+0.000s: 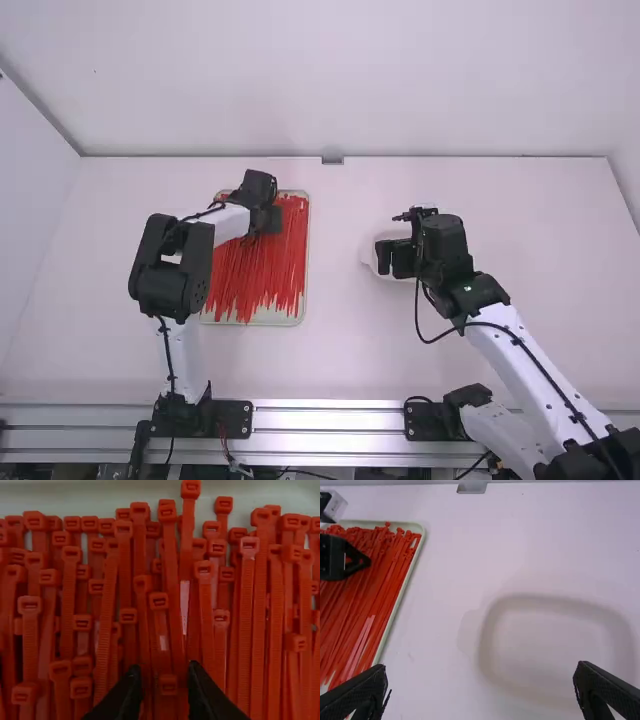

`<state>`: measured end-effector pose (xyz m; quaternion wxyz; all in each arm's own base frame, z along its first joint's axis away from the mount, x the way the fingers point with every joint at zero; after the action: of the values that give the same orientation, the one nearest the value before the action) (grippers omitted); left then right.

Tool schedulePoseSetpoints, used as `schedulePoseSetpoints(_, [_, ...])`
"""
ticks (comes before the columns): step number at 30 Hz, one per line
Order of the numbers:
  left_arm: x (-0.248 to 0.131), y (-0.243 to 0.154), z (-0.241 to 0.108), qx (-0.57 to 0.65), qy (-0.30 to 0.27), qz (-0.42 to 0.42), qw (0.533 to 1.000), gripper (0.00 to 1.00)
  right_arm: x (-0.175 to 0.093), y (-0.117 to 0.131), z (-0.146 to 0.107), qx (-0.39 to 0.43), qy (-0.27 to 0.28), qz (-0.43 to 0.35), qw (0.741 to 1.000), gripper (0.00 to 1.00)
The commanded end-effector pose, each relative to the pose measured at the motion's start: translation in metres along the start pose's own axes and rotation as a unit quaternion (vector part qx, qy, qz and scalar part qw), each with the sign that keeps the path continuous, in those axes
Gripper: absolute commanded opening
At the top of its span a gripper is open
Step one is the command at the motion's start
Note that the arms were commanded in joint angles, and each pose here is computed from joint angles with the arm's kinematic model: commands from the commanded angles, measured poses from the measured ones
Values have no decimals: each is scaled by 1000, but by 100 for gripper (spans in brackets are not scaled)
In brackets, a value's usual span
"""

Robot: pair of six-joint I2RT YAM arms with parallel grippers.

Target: Fasten the cable tie

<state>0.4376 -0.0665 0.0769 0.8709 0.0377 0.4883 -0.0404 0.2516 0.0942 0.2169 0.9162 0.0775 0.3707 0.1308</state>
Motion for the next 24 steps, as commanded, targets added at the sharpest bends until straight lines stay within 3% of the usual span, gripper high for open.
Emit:
schedulePoseSetpoints(1, [-9,3,3,-2,-9,10,1000,22,1,0,-3,-1,6,-1,1000,99])
schedulePoseSetpoints(8, [-10,3,7,-2,-22,10,1000,12,1,0,-4,-1,7,-1,1000,99])
schedulePoseSetpoints(24, [-25,3,31,-12,-38,10,999,2,1,0,-4,0,8,-1,1000,99])
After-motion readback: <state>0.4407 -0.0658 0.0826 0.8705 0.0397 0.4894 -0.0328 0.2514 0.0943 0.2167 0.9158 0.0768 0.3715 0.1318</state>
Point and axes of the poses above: each hand's point on the last joint's axis, 136 mm out from that joint toward the fingers, its own x axis out along the fingers, its own y axis along the line the jaws close on, z = x × y, the point moved 9 cm from there along -x, back along the fingers, and after that the axes turned 6 degrees about x, right-handed, at the moved point
